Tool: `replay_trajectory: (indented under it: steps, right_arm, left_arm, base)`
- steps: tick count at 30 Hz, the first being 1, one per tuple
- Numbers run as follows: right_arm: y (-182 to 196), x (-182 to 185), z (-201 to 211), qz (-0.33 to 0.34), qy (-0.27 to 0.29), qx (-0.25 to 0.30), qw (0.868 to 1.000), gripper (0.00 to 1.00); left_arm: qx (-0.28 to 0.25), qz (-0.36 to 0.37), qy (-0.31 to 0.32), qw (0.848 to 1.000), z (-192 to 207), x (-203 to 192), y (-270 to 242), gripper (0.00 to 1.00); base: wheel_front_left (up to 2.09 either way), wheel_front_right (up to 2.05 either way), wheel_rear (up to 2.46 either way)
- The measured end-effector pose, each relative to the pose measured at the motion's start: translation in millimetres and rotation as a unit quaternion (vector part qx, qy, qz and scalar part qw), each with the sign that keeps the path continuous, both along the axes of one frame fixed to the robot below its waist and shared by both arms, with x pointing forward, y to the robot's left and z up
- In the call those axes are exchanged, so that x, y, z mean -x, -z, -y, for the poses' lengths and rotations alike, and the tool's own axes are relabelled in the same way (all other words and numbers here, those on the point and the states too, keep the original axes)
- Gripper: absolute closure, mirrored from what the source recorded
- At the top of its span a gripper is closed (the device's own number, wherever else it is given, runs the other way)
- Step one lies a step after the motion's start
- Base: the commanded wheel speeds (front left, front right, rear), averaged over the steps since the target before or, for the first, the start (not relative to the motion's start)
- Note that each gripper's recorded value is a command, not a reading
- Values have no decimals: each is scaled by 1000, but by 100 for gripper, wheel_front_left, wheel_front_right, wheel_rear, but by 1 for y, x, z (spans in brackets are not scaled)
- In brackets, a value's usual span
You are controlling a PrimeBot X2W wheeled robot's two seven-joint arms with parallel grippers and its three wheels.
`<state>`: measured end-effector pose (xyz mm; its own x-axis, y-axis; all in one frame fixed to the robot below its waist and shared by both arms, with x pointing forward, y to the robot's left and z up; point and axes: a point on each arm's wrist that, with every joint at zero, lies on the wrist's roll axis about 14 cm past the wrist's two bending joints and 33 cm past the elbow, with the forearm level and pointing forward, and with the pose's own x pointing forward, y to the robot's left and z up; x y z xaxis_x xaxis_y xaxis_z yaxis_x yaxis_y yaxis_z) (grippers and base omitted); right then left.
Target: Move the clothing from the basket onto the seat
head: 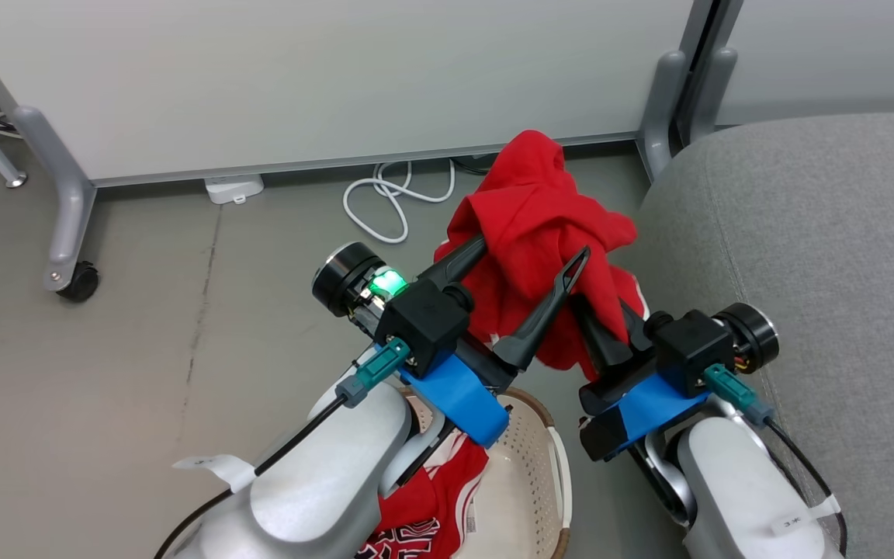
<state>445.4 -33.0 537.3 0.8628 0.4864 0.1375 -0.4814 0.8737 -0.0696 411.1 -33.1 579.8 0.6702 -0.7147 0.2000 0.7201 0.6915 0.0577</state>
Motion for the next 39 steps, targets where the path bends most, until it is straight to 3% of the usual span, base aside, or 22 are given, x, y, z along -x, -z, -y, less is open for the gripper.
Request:
replay_trajectory:
  steps: [11,20,39]
  right_arm:
    - [4,-9,59,-2,84,1,997,100]
    - [6,-5,120,-2,165,1,986,100]
    - [5,45,244,-1,341,11,940,100]
  left_arm:
    - [-21,-27,41,999,21,-2,29,0]
    - [-32,-53,94,994,51,4,53,0]
    - [-46,-77,197,976,107,19,86,0]
  base:
    - [0,0,0]
    - [0,0,0]
    - [0,0,0]
